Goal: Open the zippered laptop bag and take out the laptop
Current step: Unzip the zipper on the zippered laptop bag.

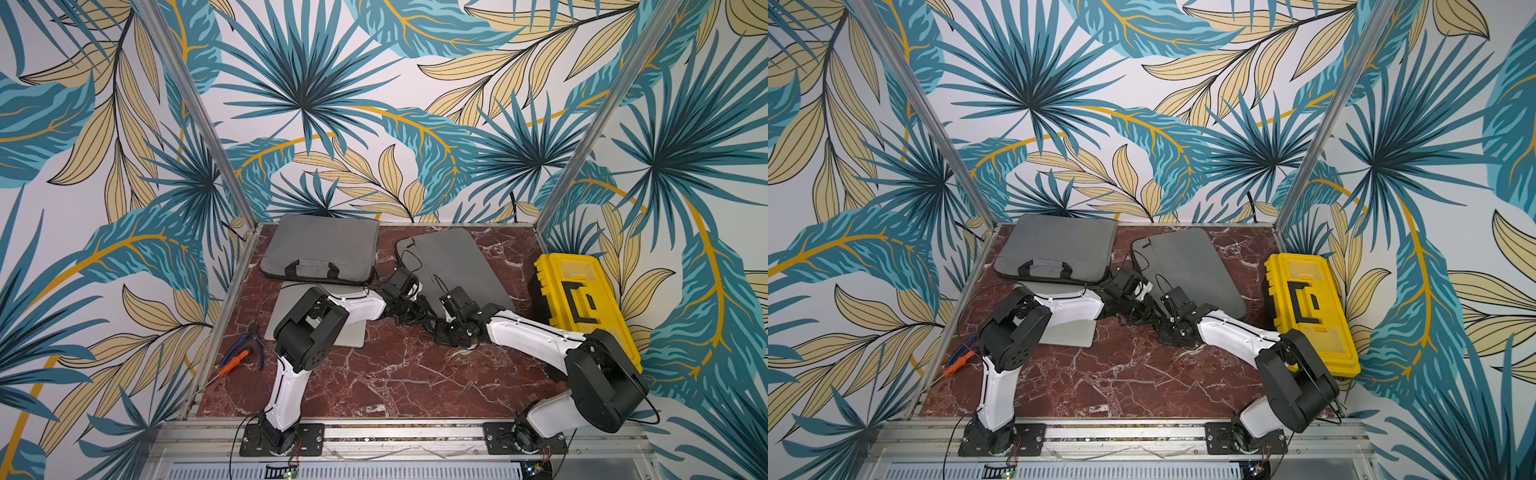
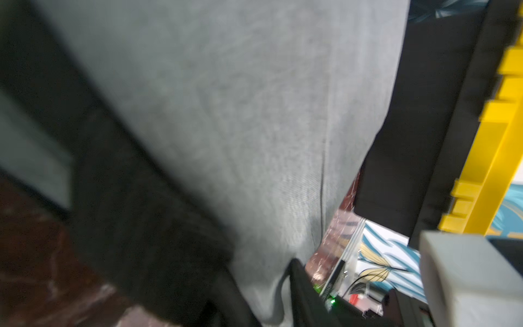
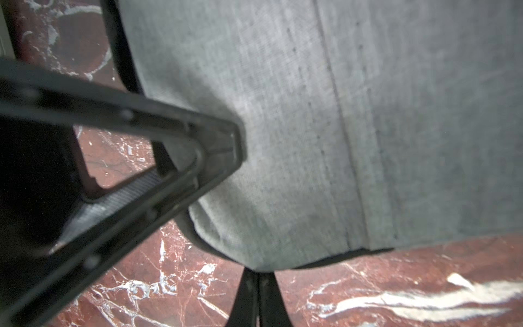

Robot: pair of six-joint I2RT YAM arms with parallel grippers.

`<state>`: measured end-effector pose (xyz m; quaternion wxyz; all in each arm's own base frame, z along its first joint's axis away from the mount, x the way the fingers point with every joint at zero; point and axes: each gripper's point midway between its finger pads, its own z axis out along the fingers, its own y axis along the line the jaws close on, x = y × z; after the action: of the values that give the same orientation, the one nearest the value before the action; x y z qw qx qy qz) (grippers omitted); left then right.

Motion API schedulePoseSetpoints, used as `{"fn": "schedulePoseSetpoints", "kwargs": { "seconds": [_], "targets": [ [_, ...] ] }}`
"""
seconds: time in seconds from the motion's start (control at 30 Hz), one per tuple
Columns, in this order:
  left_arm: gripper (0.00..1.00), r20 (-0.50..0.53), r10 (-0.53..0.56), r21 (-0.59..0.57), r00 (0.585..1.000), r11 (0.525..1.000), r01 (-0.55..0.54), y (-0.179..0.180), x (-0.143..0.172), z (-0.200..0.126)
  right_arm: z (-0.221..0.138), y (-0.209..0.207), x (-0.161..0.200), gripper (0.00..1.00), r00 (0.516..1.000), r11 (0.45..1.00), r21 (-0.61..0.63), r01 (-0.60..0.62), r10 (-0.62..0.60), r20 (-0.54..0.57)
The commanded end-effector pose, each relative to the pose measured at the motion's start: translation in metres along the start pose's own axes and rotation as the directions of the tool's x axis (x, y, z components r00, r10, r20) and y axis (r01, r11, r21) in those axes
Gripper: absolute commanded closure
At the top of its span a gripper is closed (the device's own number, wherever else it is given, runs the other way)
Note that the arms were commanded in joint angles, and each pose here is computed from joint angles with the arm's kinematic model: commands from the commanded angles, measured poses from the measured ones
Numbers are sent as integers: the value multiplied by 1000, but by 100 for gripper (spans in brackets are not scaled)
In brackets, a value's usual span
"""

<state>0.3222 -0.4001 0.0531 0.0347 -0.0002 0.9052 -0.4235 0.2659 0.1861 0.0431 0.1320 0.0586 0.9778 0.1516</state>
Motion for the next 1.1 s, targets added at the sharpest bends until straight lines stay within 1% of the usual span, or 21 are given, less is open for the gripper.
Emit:
{"fn": "schedulePoseSetpoints", "kwargs": {
  "seconds": [0.0, 0.17, 0.2, 0.4, 0.6, 0.87, 0.97, 1.03, 1.07],
  "targets": [
    [81, -14, -6, -9, 1000, 1000, 6, 6, 4, 5, -4, -4, 0, 100, 1000, 1000, -3, 5, -5, 23],
    [98, -8, -1, -10, 1000, 1000, 1, 5, 3, 4, -1, -24, 10, 100, 1000, 999, 37, -14, 14, 6],
    [100, -6, 1, -9, 1000, 1000, -1, 4, 3, 3, 0, -28, 12, 100, 1000, 999, 47, -17, 16, 4],
    [100, 12, 3, -18, 1000, 1000, -3, 6, 1, -1, -2, -52, 15, 100, 999, 995, 97, -35, 34, 3],
    [100, 32, 13, -29, 999, 1000, -12, 6, 1, -6, -13, -75, 10, 100, 999, 981, 194, -27, 22, 31],
    [100, 58, 12, -46, 998, 999, -9, 11, -1, -14, -28, -99, 1, 100, 998, 948, 317, -32, 10, 69],
    [100, 57, 14, -43, 998, 999, -11, 10, -1, -14, -29, -95, -3, 97, 997, 953, 303, -32, 8, 79],
    [100, 48, 17, -32, 999, 999, -16, 8, -2, -13, -28, -84, -6, 91, 996, 968, 252, -23, 2, 84],
    [92, 45, 19, -28, 999, 999, -18, 6, -2, -12, -29, -79, -8, 88, 996, 974, 225, -15, -5, 90]
  ]
}}
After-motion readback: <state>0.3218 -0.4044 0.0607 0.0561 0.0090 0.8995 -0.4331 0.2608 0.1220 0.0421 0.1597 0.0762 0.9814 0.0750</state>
